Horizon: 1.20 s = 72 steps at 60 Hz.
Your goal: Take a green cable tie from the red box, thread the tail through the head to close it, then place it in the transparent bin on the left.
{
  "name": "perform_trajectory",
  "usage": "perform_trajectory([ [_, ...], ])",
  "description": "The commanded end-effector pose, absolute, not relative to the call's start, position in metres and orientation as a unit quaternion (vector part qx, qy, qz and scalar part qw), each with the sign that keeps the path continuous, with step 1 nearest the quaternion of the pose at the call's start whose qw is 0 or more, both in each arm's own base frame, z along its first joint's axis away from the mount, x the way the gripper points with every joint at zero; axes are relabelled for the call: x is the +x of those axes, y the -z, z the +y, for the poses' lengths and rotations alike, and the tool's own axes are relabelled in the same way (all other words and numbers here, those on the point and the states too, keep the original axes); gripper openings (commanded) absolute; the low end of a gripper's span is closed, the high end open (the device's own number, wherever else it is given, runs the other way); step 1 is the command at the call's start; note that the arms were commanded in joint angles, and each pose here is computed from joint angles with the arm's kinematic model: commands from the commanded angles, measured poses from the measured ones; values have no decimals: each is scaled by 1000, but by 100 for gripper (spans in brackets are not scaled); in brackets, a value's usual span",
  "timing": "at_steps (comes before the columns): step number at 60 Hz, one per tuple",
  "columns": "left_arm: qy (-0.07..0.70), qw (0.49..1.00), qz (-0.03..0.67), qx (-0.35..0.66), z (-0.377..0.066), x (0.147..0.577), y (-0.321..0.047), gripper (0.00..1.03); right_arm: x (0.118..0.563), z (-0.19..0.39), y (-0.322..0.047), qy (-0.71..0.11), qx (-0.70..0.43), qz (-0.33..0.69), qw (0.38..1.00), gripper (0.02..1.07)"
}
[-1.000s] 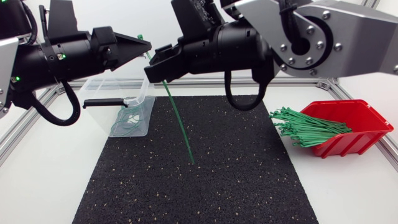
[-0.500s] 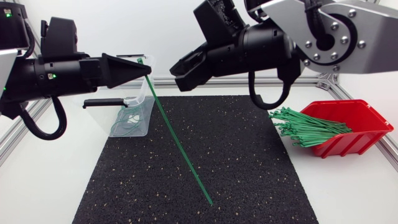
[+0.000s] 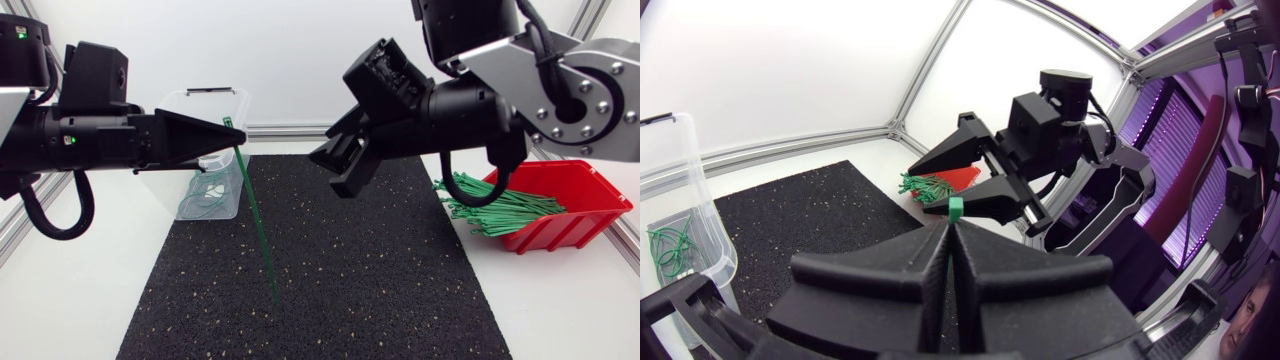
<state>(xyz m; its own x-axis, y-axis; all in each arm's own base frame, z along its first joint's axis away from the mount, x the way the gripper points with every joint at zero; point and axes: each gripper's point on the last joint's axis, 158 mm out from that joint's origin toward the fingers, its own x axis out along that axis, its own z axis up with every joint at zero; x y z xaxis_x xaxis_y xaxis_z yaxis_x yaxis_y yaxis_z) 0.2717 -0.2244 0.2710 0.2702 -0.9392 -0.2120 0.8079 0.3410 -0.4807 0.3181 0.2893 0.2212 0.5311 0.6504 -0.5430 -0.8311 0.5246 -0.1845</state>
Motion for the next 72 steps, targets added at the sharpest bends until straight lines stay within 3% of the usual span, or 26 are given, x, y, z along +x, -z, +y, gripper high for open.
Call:
perform_trajectory([
  [1, 577, 775, 224, -129, -227, 264, -273, 4, 311, 279, -206, -436, -242, 215, 840, 79],
  [21, 613, 754, 208, -107, -229, 245, -273, 4, 298, 260, -167, -442, -277, 272, 808, 89],
  [38, 627, 755, 180, -73, -230, 243, -271, 4, 297, 245, -155, -458, -199, 332, 800, 89],
  [72, 563, 819, 46, 102, -249, 237, -266, 4, 306, 253, -114, -421, -94, 497, 753, 89],
])
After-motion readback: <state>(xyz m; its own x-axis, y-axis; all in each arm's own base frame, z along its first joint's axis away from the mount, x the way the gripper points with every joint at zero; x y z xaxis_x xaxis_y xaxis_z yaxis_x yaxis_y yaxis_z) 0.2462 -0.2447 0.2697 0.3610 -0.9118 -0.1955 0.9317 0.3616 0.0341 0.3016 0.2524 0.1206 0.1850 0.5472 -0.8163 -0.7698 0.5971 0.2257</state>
